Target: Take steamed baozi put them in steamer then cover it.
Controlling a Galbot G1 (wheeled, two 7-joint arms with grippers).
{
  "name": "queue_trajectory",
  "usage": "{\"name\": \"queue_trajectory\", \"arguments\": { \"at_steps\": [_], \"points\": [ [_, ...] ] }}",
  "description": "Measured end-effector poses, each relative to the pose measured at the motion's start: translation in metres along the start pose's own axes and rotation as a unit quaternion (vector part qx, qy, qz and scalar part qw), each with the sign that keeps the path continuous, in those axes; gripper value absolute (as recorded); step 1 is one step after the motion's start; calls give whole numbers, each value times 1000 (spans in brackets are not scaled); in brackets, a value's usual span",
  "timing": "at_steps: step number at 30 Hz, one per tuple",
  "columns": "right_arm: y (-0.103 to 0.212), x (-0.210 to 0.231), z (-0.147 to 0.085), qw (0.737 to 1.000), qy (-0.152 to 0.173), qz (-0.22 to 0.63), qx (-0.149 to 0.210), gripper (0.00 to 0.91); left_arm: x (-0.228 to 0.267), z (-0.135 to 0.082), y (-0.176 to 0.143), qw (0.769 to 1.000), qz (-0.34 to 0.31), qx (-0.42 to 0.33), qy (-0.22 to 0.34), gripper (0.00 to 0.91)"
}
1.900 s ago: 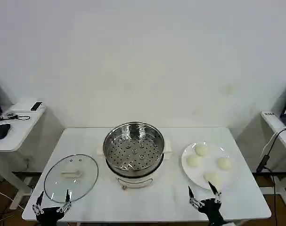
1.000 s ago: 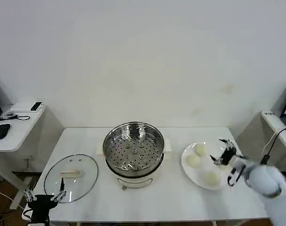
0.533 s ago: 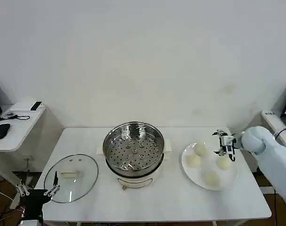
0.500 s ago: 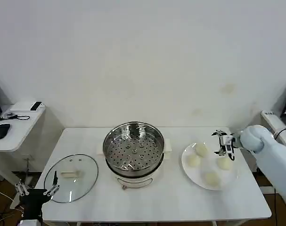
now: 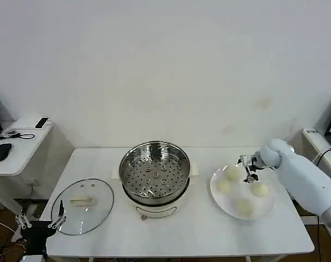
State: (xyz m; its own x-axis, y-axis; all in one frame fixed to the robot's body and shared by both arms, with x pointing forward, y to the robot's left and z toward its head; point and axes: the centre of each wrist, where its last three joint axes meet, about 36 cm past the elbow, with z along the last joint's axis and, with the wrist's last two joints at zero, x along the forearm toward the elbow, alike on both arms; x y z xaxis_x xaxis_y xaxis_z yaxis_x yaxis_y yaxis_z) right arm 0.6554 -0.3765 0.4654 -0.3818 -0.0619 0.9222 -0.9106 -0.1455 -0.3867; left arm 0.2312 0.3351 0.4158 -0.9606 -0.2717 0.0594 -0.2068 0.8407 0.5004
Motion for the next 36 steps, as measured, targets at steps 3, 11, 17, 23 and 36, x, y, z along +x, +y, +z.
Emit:
{"name": "queue_trajectory", "arguments": {
  "at_steps": [3,11,17,23,36],
  "points": [
    [-3,-7,-4,1000,1,-4,0,907,0,2,-1,1000,2,-1,2,907],
    [-7,-21,-11,1000,3,-7,1,826,1,8,-3,1000,6,-8,7,907],
    [-9,-28,-16,1000,5,-8,-2,736,1,10,-3,1000,5,-11,8,907],
    [-11,-30,-20,1000,5,-6,-2,645,1,10,-4,1000,6,-14,6,907],
    [-21,-11,-17,1000,5,-8,6,625,4,8,-4,1000,5,-14,6,907]
  ]
}}
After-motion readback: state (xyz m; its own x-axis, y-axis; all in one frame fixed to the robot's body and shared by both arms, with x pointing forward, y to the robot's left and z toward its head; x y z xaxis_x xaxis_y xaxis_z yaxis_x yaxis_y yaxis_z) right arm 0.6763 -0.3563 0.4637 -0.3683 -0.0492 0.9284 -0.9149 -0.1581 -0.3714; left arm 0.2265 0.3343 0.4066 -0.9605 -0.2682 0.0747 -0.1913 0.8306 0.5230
